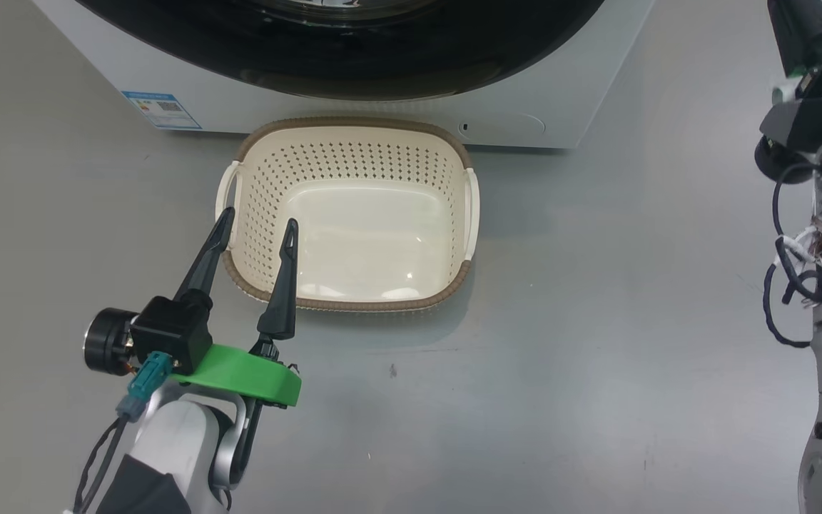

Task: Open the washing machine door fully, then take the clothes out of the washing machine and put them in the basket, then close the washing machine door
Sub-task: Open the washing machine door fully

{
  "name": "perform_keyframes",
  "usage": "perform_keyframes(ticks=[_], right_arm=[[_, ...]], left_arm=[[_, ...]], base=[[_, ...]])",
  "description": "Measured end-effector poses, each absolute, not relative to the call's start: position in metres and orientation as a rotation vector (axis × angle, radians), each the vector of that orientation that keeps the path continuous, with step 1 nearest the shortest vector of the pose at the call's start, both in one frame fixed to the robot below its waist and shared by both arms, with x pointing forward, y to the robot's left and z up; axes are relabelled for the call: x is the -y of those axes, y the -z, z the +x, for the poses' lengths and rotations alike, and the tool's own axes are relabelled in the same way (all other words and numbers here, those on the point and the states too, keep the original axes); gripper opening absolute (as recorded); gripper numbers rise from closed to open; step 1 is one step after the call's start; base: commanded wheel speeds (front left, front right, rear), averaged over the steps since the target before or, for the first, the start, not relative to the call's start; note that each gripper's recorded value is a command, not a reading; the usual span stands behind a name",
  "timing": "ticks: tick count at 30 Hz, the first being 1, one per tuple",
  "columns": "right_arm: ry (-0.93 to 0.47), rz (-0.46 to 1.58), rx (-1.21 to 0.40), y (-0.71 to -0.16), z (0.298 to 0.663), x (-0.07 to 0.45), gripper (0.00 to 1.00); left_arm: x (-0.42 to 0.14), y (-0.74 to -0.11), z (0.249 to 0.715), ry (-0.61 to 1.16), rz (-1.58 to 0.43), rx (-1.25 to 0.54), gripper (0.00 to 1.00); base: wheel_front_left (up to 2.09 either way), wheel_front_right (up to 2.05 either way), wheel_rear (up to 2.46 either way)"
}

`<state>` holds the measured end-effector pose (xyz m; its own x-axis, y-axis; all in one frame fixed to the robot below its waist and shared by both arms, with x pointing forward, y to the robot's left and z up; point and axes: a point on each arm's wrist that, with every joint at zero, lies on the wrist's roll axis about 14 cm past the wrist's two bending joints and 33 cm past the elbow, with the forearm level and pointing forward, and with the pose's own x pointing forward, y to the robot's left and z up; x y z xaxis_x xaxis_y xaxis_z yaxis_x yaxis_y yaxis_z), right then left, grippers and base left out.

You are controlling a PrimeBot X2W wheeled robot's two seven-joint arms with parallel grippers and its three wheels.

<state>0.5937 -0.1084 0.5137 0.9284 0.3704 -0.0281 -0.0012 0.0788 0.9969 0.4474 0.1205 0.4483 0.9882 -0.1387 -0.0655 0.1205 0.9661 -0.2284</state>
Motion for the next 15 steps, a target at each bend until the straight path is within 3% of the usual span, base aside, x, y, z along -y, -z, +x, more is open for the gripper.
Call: perform_keyframes(ticks=[15], right_arm=[[-0.482,1.399,-0.438,-0.537,0.637,0.058,0.0]], left_arm=[[-0.12,-0.434,0.464,0.135,-0.223,-0.101,1.0]], base=[[0.0,0.0,0.0]])
